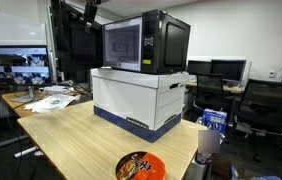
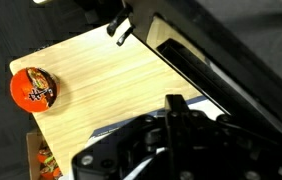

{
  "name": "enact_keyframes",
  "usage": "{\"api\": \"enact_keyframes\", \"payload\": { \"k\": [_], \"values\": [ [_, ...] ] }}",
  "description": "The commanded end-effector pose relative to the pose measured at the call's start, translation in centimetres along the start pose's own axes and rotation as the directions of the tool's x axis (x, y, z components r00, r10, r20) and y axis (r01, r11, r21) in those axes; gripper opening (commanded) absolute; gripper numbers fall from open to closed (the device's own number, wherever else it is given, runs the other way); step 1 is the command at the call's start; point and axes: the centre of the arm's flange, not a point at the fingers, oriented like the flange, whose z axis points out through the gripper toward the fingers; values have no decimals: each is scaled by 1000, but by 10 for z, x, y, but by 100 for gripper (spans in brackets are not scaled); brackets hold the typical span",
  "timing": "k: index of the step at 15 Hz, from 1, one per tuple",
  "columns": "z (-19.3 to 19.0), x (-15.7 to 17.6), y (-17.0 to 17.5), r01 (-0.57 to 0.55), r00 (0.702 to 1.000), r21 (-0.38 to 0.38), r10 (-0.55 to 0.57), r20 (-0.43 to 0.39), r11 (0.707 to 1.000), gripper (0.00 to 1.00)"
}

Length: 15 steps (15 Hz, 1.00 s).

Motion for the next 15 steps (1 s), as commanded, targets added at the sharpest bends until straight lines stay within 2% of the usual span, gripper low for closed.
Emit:
{"api": "enact_keyframes", "payload": {
  "k": [1, 4, 10, 15],
  "values": [
    [-7, -13, -6, 105, 994, 55, -106, 26, 993, 0],
    [-4, -35, -17, 184, 983, 94, -183, -28, 978, 0],
    [14, -87, -26, 240, 964, 79, -229, -133, 967, 0],
    [35, -114, -21, 272, 950, 132, -245, -192, 953, 0]
  ]
}}
